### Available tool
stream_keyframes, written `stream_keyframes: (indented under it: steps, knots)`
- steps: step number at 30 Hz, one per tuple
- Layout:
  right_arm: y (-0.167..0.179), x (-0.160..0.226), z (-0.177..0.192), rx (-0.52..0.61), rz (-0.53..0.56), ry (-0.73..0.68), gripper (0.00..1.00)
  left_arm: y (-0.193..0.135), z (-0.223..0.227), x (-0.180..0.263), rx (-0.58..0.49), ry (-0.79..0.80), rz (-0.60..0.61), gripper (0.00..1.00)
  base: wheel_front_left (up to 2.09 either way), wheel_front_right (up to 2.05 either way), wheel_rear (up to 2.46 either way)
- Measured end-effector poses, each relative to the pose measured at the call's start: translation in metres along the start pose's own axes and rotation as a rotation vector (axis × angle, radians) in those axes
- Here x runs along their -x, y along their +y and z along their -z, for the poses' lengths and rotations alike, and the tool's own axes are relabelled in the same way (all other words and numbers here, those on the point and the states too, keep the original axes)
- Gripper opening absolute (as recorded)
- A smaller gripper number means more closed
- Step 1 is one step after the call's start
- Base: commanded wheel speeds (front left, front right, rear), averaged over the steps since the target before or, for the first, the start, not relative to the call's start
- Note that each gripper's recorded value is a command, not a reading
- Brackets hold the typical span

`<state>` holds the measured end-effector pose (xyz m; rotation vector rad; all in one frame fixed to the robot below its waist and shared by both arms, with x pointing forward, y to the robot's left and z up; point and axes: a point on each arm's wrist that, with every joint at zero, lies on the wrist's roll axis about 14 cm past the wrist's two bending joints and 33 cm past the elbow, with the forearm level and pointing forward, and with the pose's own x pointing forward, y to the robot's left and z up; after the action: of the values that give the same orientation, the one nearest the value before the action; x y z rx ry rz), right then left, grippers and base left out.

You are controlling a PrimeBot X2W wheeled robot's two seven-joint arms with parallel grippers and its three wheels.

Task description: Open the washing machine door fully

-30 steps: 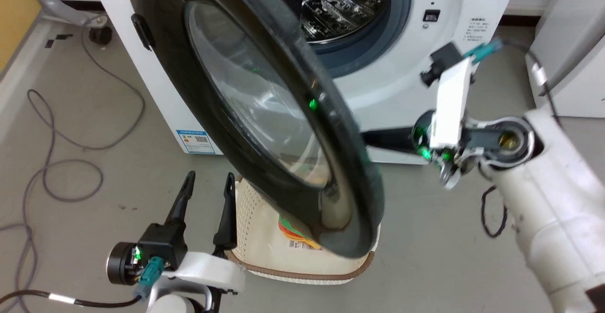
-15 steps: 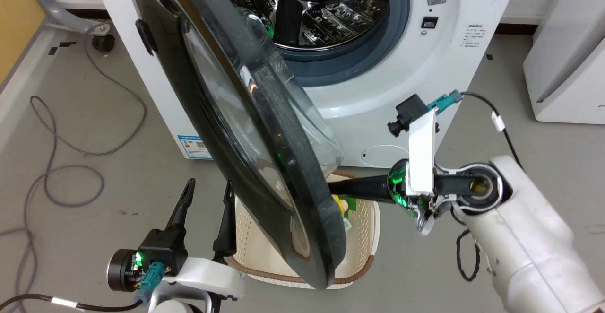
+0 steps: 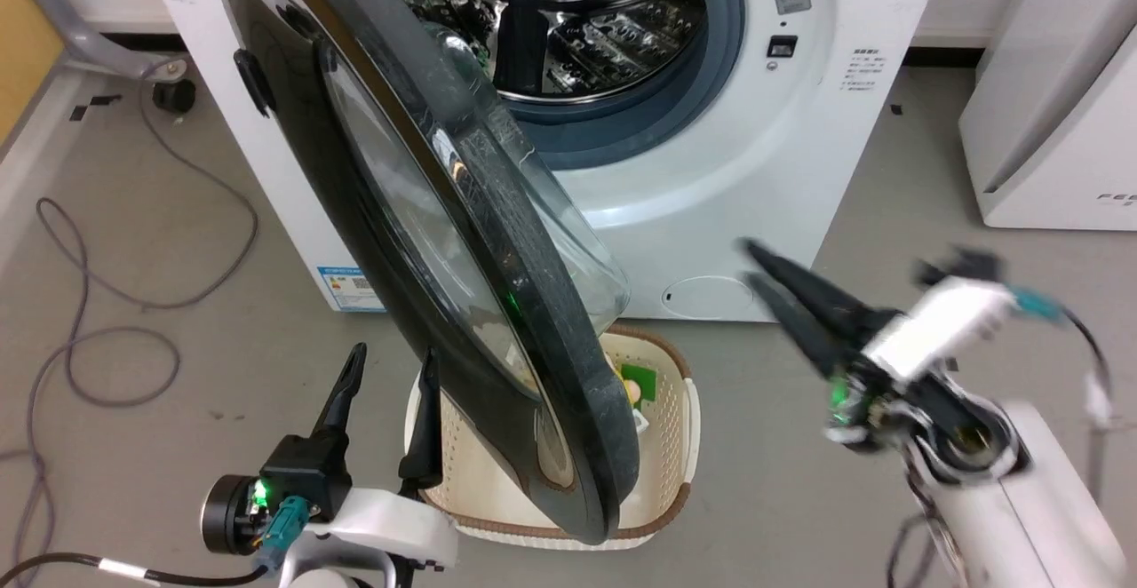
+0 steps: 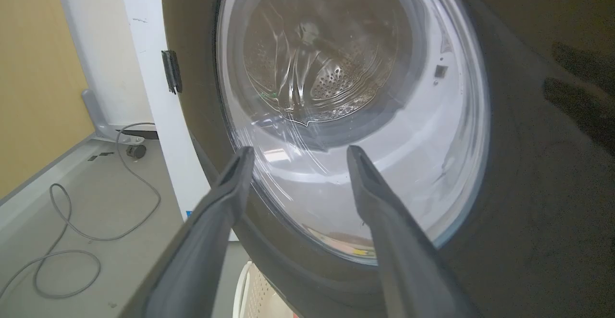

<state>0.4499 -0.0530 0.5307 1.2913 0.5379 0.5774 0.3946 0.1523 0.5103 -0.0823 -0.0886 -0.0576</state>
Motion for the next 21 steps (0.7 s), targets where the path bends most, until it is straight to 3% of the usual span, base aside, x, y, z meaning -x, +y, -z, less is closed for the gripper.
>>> stream_keyframes:
  steps: [7, 12, 17, 21]
  knots:
    - [-0.057, 0.065, -0.044, -0.043, 0.151, -0.430, 1.00, -0.001, 0.002, 0.007, 0.001, 0.009, 0.000, 1.00, 0.00, 0.00, 0.00]
    - [-0.086, 0.117, -0.060, 0.014, 0.266, -0.667, 1.00, -0.001, 0.003, 0.011, 0.001, 0.013, 0.001, 1.00, 0.00, 0.00, 0.00]
    - [-0.094, 0.158, -0.076, 0.266, 0.383, -0.829, 1.00, -0.001, 0.002, 0.011, 0.000, 0.012, 0.000, 1.00, 0.00, 0.00, 0.00]
    - [-0.077, 0.191, -0.102, 0.586, 0.472, -0.902, 1.00, -0.002, 0.004, 0.014, 0.001, 0.020, 0.001, 1.00, 0.00, 0.00, 0.00]
